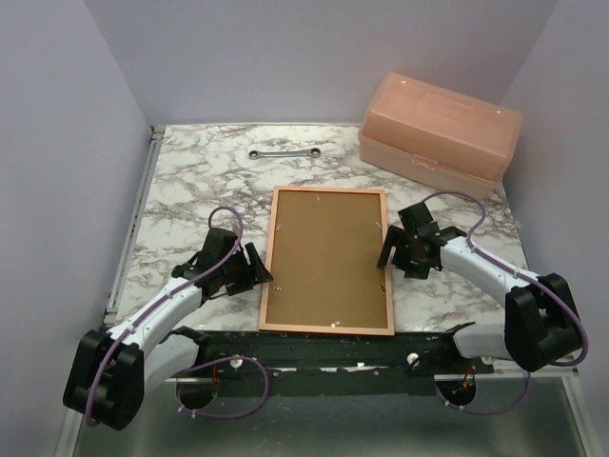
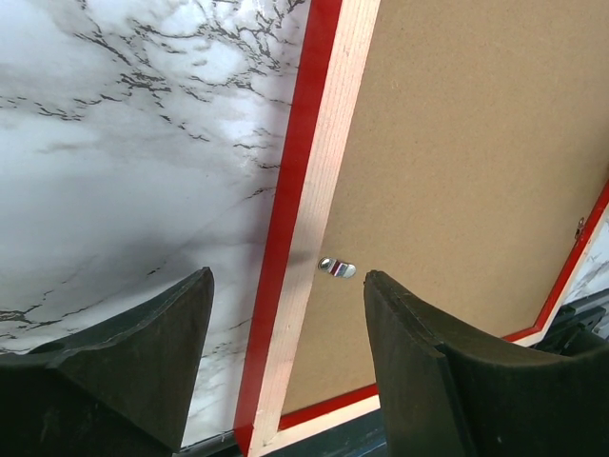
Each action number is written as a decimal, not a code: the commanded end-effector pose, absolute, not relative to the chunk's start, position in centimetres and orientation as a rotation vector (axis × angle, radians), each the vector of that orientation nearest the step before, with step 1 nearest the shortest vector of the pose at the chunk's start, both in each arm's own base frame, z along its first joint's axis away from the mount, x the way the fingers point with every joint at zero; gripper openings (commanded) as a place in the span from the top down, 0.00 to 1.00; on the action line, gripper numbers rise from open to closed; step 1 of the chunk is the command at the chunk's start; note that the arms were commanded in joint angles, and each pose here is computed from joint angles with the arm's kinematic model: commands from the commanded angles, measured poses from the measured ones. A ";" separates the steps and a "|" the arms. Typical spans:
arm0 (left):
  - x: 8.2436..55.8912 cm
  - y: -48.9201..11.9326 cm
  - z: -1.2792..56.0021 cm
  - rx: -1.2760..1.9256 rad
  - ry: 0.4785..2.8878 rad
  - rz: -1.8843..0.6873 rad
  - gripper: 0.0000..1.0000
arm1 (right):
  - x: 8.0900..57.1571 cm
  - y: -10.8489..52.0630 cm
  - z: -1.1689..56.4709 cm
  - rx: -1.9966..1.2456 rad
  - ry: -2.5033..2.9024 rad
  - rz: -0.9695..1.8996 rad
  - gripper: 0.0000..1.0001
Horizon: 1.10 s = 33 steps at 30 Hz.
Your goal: Put the photo into the frame
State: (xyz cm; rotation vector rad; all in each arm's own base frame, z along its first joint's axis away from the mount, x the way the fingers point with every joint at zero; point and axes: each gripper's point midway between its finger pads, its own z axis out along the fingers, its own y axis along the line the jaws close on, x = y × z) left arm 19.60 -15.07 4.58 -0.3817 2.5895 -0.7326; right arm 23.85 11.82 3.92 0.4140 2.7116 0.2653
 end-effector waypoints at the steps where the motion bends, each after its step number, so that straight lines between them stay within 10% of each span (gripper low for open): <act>1: 20.2 -15.1 5.0 -0.362 2.576 -0.714 0.34 | 22.8 10.6 3.1 0.420 2.737 0.189 0.16; 15: 20.2 -15.8 4.4 -0.348 2.589 -0.765 0.43 | 22.7 17.4 1.3 0.200 2.852 0.477 0.19; 33: 19.8 -11.9 3.9 -0.404 2.611 -0.469 0.40 | 22.9 16.5 3.5 0.110 2.782 0.166 0.15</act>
